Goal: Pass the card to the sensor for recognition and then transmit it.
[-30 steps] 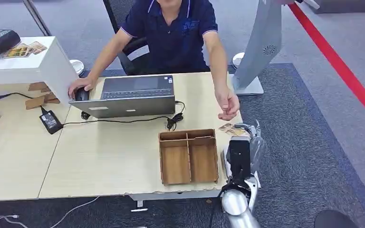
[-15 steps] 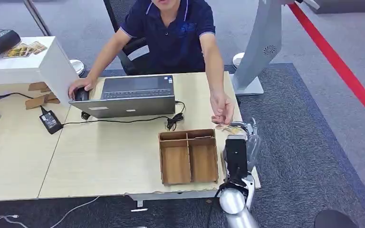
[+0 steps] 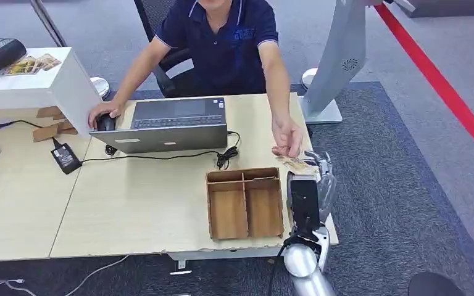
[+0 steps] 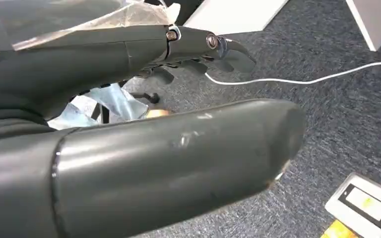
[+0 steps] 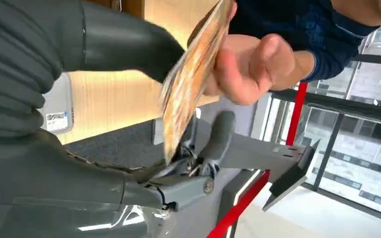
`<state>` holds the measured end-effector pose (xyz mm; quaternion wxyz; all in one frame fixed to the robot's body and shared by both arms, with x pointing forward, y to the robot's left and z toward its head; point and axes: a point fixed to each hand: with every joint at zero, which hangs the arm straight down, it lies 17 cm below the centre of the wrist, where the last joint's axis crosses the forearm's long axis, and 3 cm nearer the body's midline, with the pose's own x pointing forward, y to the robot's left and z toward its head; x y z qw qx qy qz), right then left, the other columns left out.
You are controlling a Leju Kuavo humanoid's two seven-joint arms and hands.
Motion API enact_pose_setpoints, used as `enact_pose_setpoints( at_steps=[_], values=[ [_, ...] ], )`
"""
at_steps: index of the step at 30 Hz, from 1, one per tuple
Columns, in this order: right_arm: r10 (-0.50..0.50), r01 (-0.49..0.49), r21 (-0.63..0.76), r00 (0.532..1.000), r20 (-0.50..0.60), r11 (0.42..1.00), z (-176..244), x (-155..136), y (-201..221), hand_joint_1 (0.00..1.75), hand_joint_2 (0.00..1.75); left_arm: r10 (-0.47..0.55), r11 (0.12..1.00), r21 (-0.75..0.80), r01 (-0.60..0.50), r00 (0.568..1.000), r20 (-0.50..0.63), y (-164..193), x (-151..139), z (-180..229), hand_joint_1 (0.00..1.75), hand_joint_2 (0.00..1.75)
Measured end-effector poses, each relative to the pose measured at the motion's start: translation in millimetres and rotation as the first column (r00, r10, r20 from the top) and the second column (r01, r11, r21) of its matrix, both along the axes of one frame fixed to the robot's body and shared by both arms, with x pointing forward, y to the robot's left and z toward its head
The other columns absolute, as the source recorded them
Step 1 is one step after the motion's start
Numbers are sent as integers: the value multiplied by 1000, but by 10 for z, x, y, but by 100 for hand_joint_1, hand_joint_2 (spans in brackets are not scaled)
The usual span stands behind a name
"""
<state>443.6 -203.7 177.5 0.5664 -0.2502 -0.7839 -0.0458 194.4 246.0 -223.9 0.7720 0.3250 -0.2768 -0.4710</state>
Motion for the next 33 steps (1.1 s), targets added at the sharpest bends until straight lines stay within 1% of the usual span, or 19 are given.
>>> enact_pose_setpoints(
  at_steps=[7,16,24,28,33],
  values=[
    [0,0,-3,1000,-19,1000,-51,5,10,0,175,8,1000,-2,-8,1000,-2,6,-5,-3,0,0],
    [32,-32,2,992,-120,999,-245,27,104,0,175,32,999,-8,-33,999,-8,26,-21,-11,0,0],
    [60,-80,-132,987,-148,988,-267,11,237,0,175,42,999,-10,-42,999,-8,33,-25,-12,0,0],
    [59,-96,-282,989,-136,955,-202,-5,336,0,175,39,999,-10,-39,999,-4,26,-20,-7,0,0],
    [52,-95,-394,992,-119,914,-161,-21,380,0,175,32,999,-10,-32,999,-3,18,-20,-7,0,0]
  ],
)
